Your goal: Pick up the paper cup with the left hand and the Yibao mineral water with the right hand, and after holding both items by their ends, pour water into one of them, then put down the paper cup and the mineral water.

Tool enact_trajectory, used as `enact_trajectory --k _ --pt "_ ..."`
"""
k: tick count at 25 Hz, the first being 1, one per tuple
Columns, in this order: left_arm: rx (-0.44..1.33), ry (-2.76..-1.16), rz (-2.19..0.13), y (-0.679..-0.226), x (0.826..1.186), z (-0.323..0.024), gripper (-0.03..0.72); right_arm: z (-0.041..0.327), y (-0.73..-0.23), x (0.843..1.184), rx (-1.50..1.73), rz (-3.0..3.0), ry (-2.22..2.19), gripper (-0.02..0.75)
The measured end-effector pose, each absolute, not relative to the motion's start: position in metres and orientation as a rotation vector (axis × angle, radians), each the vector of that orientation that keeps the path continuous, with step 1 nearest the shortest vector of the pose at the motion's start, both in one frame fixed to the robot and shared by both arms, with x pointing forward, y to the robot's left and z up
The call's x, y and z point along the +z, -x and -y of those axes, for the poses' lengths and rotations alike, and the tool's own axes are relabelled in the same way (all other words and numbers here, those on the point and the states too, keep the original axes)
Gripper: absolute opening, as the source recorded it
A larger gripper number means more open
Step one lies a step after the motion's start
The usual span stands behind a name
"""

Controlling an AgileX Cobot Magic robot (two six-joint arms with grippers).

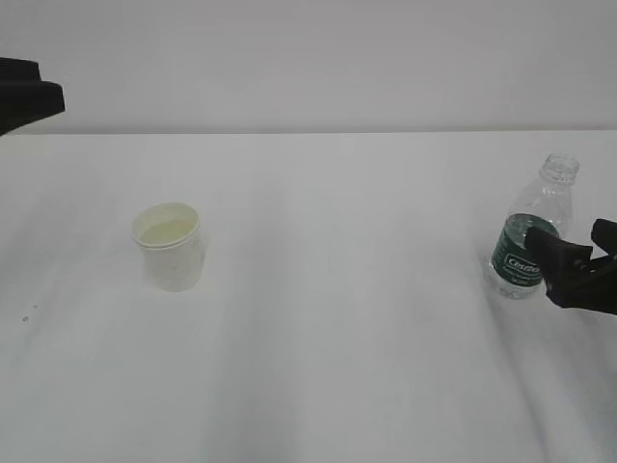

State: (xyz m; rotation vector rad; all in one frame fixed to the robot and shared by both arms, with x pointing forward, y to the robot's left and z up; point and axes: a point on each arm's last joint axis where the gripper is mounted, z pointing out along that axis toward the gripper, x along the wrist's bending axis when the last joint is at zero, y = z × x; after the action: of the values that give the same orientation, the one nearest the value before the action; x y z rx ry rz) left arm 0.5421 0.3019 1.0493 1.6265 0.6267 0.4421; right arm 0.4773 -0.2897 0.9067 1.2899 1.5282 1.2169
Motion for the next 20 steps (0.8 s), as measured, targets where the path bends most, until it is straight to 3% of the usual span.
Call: enact_trajectory --k 20 --pt "0.501 -1.56 -0.746 -0.504 1.108 -0.295 0.538 0.288 -0.452 0.937 1.279 -1.452 -1.203 0.633"
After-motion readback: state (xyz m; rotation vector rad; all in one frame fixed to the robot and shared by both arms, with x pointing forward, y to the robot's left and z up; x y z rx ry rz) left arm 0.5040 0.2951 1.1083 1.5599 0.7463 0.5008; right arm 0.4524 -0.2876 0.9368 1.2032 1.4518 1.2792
